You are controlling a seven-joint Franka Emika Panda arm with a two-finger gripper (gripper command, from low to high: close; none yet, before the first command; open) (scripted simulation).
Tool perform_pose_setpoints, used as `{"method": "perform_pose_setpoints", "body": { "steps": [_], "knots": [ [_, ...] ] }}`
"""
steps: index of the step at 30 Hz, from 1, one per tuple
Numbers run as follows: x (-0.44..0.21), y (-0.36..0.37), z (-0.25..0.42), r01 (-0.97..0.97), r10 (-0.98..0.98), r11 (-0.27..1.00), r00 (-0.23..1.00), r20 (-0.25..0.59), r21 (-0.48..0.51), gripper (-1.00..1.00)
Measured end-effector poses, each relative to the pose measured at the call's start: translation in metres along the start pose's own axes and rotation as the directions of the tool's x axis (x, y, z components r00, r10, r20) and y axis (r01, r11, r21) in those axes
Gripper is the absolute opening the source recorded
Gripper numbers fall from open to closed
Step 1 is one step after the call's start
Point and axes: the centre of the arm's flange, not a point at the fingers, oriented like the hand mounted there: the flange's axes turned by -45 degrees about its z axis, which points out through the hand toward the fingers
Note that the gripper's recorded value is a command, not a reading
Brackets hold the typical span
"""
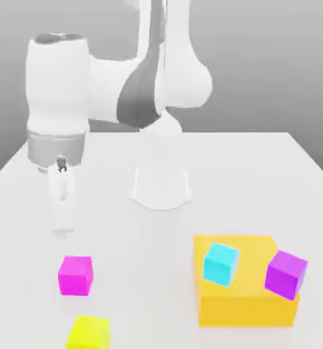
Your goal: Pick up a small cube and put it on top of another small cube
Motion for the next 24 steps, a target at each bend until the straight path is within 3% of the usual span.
{"method": "perform_pose_setpoints", "body": {
  "steps": [2,8,9,16,22,24],
  "knots": [
    [0.003,0.026,0.032,-0.127,0.129,0.991,0.991,0.032,-0.051,0.0],
    [-0.006,0.034,0.095,-0.162,0.166,0.984,0.985,0.047,-0.073,0.0],
    [-0.007,0.036,0.105,-0.162,0.166,0.984,0.985,0.046,-0.074,-1.0],
    [-0.007,0.036,0.108,-0.163,0.166,0.984,0.985,0.045,-0.073,-1.0],
    [-0.004,0.032,0.056,-0.163,0.166,0.984,0.985,0.045,-0.073,-1.0],
    [-0.033,0.003,0.039,-0.03,0.033,0.998,0.998,0.056,-0.064,-1.0]
  ]
}}
